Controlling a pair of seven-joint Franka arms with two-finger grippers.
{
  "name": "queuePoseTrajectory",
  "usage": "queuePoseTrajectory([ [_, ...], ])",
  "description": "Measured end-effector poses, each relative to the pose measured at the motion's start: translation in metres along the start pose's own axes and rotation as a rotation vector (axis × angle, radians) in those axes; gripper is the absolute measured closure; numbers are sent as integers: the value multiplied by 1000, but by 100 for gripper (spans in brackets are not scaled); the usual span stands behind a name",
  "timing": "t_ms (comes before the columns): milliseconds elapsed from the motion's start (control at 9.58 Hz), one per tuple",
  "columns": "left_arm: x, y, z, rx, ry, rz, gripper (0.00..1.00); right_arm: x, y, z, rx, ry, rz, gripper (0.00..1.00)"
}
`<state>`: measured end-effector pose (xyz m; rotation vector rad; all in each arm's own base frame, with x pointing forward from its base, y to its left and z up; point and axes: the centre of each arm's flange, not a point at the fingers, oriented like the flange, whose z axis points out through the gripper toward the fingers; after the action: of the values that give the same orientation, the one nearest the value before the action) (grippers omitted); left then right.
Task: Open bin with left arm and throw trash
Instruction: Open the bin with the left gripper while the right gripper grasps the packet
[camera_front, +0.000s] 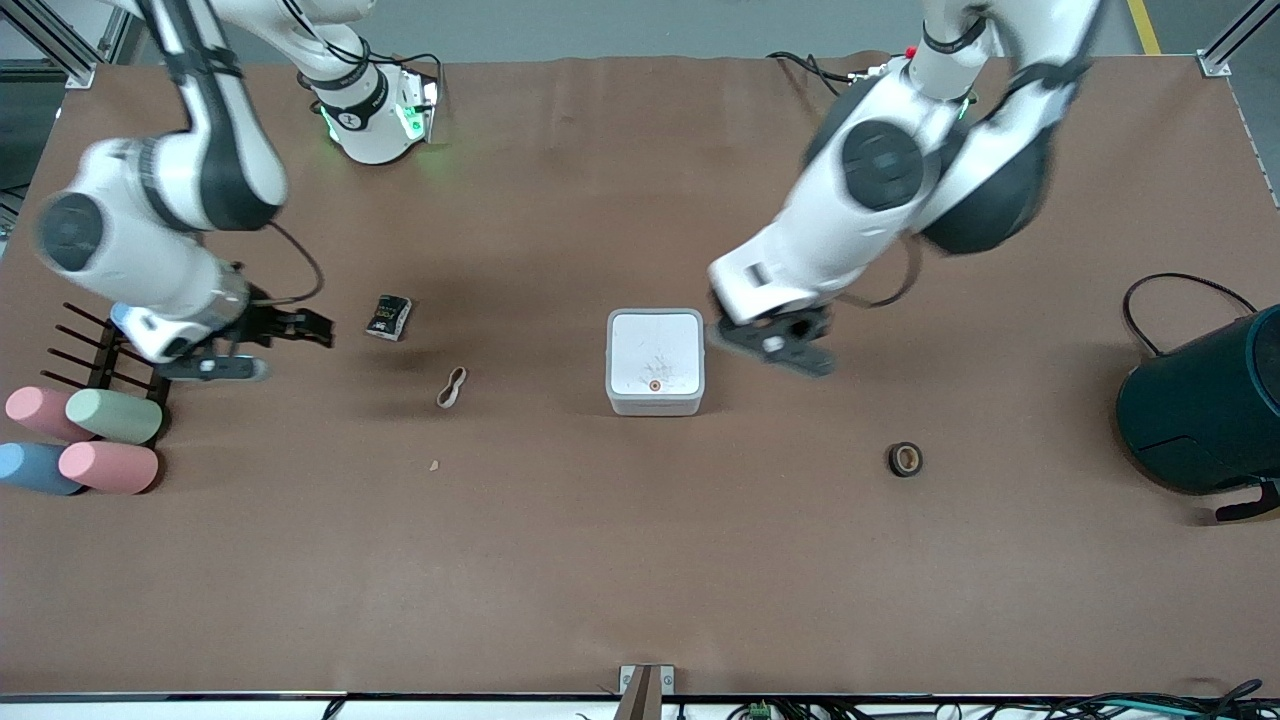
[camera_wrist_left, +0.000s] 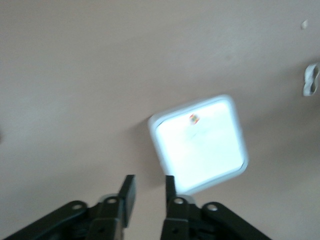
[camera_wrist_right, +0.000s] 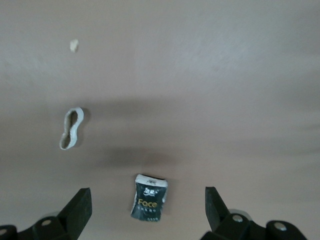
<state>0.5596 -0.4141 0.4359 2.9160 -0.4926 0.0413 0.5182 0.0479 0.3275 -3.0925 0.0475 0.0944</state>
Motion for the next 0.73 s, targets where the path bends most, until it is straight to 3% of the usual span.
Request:
queuePoseTrajectory([
  [209,2,23,72,72,-6,-5,99,-32,-8,74,-6,52,-9,0],
  [313,-1,29,101,110,-24,-42,99,-45,-6,114,-12,42,-10,0],
  [522,-6,33,148,121,-60,-107,99,-55,-6,161,-23,-30,-14,0],
  [730,-2,31,148,109,-58,-138,99,-62,-5,167,-31,-116,-14,0],
])
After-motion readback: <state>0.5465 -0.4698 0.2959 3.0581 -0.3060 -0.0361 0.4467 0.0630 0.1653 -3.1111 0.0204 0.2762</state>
